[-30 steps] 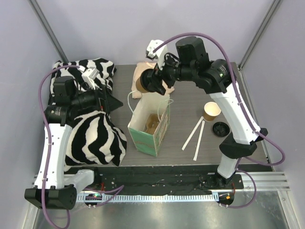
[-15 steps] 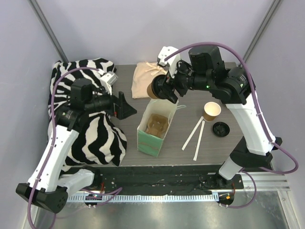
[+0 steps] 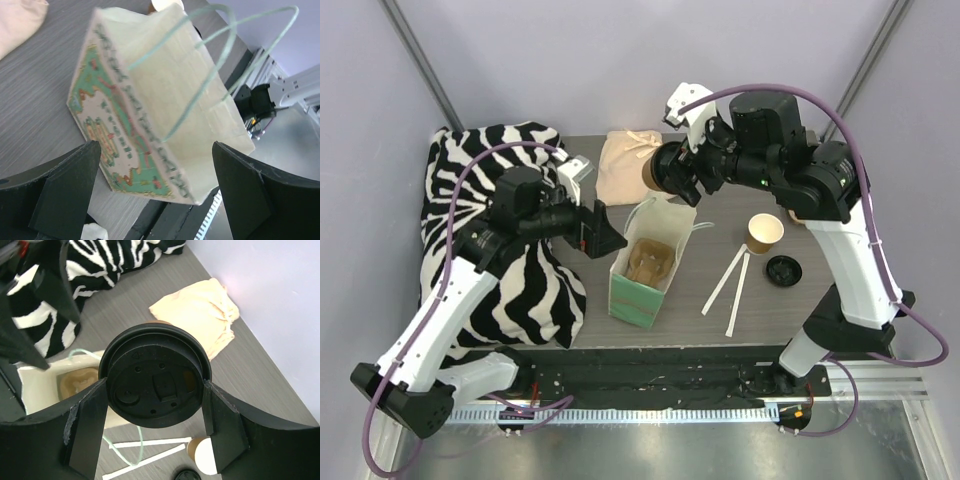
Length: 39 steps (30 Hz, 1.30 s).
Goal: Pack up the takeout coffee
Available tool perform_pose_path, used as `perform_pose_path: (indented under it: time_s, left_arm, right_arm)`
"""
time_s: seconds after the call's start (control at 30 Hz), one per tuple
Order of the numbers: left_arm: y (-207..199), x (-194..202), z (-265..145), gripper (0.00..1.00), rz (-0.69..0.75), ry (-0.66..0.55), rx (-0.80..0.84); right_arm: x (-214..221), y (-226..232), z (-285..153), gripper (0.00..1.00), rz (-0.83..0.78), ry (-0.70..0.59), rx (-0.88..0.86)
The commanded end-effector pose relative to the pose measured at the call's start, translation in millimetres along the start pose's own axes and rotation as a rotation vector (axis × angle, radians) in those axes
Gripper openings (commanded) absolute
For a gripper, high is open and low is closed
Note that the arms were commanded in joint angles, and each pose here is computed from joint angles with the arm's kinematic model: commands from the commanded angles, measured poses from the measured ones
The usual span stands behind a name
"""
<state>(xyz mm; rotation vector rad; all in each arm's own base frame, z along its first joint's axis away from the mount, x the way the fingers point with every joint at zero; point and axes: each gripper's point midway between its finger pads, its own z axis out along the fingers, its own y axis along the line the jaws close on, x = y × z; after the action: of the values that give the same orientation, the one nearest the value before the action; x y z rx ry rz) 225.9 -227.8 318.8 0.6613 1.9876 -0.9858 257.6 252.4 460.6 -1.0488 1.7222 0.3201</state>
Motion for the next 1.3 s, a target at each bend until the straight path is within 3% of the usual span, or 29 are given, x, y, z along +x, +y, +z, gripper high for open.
perform_pose_path:
  time_s: [0.0,0.2,0.4,0.6,0.7,1.0,1.27]
  left_arm:
    - [-9,-20,6,0.98,0.091,-0.050,-0.015]
    - [17,-18,20,0.94,0.071,-0.041,-0.161]
    - [21,-21,33,0.80,0.068,-0.023,-0.175]
    - [12,-20,38,0.52,0.067,-0.008,-0.130]
    - [5,-15,41,0.34,0.060,0.009,-0.090]
    - [-5,-16,42,0.05,0.150,0.014,-0.028]
    - [-37,-20,36,0.00,0.199,-0.032,0.146]
  right_arm:
    - [-22,-19,-33,0.50,0.018,-0.110,0.106]
    - [-8,-18,-43,0.49,0.028,-0.079,0.117]
    - [10,3,-37,0.46,0.014,-0.030,0.014]
    - [33,22,-23,0.44,-0.007,0.041,-0.081]
    - [42,30,-18,0.44,-0.016,0.064,-0.120]
    - [36,46,-1,0.43,-0.038,0.033,-0.219]
    - [62,68,1,0.42,-0.123,0.038,-0.333]
